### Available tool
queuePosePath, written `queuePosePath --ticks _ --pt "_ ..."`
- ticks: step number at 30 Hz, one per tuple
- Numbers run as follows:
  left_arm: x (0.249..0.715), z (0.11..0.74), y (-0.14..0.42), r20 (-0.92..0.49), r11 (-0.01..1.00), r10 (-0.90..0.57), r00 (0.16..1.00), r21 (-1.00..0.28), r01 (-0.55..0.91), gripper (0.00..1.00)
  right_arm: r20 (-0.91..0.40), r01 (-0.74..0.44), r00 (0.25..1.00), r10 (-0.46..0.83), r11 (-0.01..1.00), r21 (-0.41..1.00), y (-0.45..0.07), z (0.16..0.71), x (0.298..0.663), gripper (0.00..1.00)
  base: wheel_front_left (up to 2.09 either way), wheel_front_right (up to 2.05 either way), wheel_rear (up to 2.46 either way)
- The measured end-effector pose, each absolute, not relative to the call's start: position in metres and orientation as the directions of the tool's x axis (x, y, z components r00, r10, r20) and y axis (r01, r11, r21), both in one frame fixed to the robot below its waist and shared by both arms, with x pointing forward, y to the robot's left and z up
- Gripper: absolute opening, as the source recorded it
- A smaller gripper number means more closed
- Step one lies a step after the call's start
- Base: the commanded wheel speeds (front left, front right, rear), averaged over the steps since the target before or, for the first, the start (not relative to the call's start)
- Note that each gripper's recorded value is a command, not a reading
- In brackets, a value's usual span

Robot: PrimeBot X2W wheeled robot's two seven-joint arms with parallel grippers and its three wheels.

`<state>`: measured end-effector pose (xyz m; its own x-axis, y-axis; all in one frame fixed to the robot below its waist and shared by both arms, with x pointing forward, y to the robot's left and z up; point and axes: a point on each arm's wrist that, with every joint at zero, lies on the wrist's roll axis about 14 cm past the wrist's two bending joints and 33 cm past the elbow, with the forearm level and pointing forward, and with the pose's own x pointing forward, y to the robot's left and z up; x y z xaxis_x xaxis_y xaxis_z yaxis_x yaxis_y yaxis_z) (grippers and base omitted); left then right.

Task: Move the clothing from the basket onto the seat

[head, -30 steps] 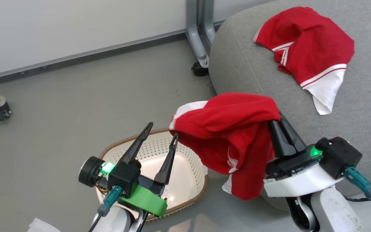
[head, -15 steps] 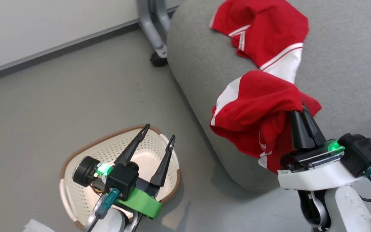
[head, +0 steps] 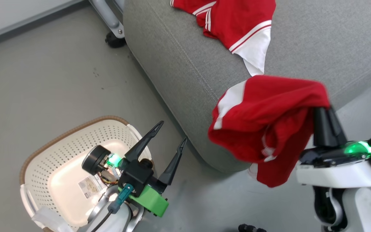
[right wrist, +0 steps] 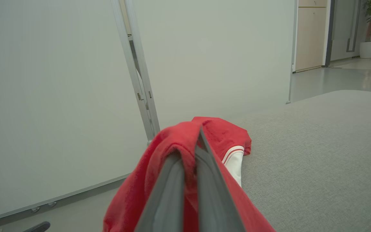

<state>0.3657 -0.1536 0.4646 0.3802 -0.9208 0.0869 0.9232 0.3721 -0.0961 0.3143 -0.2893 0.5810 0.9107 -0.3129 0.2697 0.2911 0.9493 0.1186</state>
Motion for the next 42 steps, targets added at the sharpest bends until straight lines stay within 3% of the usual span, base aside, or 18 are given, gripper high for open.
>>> queuePosePath --ticks 4,8,11,17,21,26,27,28,29,34,42 --pt "0.369 0.456 -0.162 0.091 0.339 -0.933 0.349 -0.111 0.934 1.00 0.327 0.290 0.889 -0.322 0.946 0.143 -0.301 0.599 0.332 0.00 0.00 0.00 0.00" --pt "0.379 0.447 -0.168 0.102 0.311 -0.941 0.322 -0.112 0.944 1.00 0.435 0.276 0.857 -0.276 0.959 0.065 -0.321 0.640 0.364 0.00 0.00 0.00 0.00" --pt "0.387 0.446 -0.177 0.134 0.280 -0.946 0.294 -0.118 0.953 1.00 0.499 0.276 0.837 -0.226 0.961 -0.028 -0.340 0.671 0.392 0.00 0.00 0.00 0.00" --pt "0.417 0.422 -0.171 0.142 0.302 -0.937 0.320 -0.135 0.944 1.00 0.552 0.284 0.827 -0.111 0.929 -0.239 -0.367 0.717 0.463 0.00 0.00 0.00 0.00" --pt "0.431 0.398 -0.157 0.105 0.346 -0.925 0.365 -0.162 0.924 1.00 0.473 0.295 0.873 -0.121 0.903 -0.313 -0.388 0.694 0.513 0.00 0.00 0.00 0.00" --pt "0.442 0.373 -0.135 0.049 0.412 -0.903 0.428 -0.189 0.891 1.00 0.321 0.303 0.924 -0.207 0.908 -0.288 -0.411 0.621 0.555 0.00 0.00 0.00 0.00" --pt "0.445 0.369 -0.130 0.039 0.426 -0.897 0.441 -0.193 0.884 1.00 0.288 0.305 0.931 -0.225 0.913 -0.271 -0.414 0.604 0.561 0.20 0.00 0.00 0.00" --pt "0.446 0.364 -0.125 0.026 0.441 -0.890 0.454 -0.197 0.876 1.00 0.260 0.303 0.936 -0.238 0.920 -0.250 -0.413 0.586 0.566 0.68 0.00 0.00 0.00" --pt "0.447 0.360 -0.121 0.018 0.451 -0.886 0.464 -0.202 0.869 1.00 0.232 0.306 0.939 -0.254 0.925 -0.226 -0.414 0.570 0.570 1.00 0.00 0.00 0.00" --pt "0.453 0.346 -0.104 -0.022 0.502 -0.860 0.509 -0.214 0.838 1.00 0.162 0.299 0.948 -0.273 0.938 -0.172 -0.400 0.516 0.567 1.00 0.00 0.00 0.00" --pt "0.463 0.348 -0.083 -0.062 0.604 -0.794 0.605 -0.195 0.773 1.00 0.066 0.319 0.947 -0.314 0.943 -0.092 -0.364 0.464 0.503 1.00 0.00 0.00 0.00"
